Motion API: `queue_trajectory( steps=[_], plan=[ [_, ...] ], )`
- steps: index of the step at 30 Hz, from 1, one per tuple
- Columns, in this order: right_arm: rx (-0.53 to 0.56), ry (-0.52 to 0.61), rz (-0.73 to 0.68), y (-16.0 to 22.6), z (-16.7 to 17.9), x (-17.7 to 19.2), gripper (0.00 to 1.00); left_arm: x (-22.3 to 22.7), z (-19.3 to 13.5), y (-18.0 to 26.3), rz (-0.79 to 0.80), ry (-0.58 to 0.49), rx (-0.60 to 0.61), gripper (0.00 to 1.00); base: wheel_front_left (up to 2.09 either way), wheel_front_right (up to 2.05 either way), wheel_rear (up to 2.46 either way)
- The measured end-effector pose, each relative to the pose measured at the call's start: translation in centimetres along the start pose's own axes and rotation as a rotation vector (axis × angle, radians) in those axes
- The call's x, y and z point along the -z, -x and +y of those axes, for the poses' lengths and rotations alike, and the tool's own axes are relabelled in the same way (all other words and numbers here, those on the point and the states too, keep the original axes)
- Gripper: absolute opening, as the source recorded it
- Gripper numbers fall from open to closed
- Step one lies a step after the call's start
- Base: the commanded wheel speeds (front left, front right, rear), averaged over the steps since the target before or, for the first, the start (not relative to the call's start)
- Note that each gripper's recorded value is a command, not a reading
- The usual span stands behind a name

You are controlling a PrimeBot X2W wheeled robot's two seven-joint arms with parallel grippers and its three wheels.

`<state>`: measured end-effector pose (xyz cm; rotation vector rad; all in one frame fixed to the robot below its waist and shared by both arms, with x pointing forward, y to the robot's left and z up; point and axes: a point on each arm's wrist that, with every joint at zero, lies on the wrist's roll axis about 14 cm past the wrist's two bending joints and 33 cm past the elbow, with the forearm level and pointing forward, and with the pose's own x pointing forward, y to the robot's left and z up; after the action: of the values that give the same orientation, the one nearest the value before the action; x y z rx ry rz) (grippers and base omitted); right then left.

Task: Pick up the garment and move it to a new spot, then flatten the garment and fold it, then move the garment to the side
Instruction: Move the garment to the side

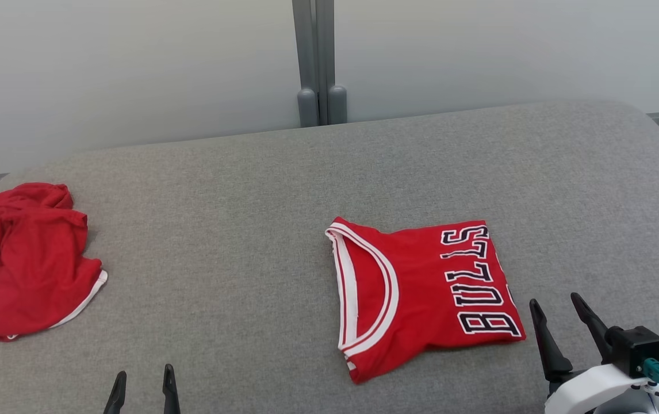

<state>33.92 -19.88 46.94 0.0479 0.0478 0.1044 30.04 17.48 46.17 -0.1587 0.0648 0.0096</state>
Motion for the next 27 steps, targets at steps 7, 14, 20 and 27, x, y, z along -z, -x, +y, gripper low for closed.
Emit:
queue_trajectory(
  steps=[7,14,20,27],
  plan=[
    [0.009,-0.105,0.060,-1.0,0.1,1.5,1.00,0.1,0.3,0.2,0.005,0.002,-0.012,1.00,0.00,0.00,0.00],
    [-0.041,-0.208,0.287,-5.8,0.1,1.2,1.00,1.0,0.1,-0.1,0.036,0.005,-0.006,1.00,0.00,0.00,0.00],
    [-0.062,-0.193,0.517,-7.9,0.0,3.3,1.00,1.2,-0.1,-1.5,0.045,0.009,0.004,1.00,0.00,0.00,0.00],
    [-0.065,-0.232,0.711,-8.6,1.2,7.6,1.00,1.5,0.6,-2.2,0.060,0.004,-0.018,1.00,0.00,0.00,0.00]
  ],
)
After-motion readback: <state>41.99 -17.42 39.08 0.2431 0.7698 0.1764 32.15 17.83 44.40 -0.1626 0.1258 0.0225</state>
